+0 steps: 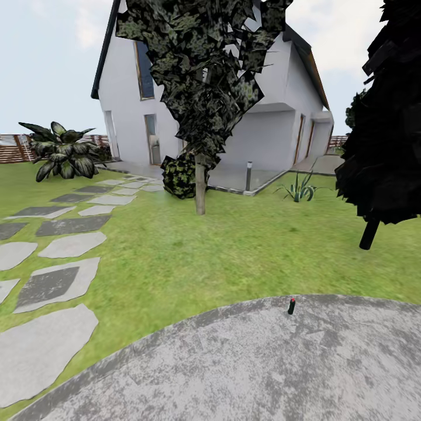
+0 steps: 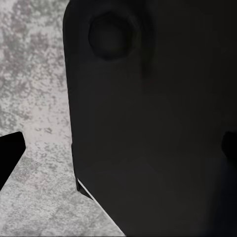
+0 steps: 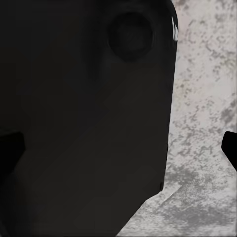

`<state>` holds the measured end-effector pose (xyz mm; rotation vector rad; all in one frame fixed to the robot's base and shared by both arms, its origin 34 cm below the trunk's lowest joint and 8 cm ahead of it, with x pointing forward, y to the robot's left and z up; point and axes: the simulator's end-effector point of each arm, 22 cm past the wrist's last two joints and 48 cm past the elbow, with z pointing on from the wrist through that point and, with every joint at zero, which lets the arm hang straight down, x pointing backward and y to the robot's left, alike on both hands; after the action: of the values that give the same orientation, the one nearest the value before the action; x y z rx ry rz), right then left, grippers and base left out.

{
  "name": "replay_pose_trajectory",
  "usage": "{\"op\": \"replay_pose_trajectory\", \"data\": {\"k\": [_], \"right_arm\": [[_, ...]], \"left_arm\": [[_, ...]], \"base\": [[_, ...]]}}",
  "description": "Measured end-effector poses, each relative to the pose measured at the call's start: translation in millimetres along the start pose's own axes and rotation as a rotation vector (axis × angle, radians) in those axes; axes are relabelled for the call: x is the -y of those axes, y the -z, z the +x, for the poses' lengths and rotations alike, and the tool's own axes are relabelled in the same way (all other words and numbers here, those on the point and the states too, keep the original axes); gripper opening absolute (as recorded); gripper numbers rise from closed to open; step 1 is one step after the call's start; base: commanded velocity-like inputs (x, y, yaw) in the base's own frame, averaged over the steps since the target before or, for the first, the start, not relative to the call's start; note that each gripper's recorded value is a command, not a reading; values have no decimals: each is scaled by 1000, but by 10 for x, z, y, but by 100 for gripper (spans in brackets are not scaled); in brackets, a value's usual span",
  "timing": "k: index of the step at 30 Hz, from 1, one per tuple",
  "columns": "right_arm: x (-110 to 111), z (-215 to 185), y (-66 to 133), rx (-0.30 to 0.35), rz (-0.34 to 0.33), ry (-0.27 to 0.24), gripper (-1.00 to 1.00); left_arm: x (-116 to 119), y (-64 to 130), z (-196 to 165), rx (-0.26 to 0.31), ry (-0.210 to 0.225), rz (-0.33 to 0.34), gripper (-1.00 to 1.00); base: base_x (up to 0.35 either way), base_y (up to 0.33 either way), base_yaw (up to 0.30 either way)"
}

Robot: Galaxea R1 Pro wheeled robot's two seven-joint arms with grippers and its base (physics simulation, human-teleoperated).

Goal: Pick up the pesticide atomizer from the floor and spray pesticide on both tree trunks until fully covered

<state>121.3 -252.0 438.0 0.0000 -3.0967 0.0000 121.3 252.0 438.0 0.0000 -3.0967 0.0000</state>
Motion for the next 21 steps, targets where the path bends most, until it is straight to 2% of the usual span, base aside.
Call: {"op": "replay_pose_trajectory", "data": {"k": [4,13,21], "right_arm": [[-167,-127,3,25,-18,8,100],[-140,-355,14,80,-15,5,100],[164,-667,49,169,24,6,100]], "left_arm": [[-83,1,-75,15,6,-13,100],[-269,18,-397,73,15,-38,100],[-318,45,-674,126,51,-43,100]], "base": [[0,0,0],[0,0,0],[0,0,0]]}}
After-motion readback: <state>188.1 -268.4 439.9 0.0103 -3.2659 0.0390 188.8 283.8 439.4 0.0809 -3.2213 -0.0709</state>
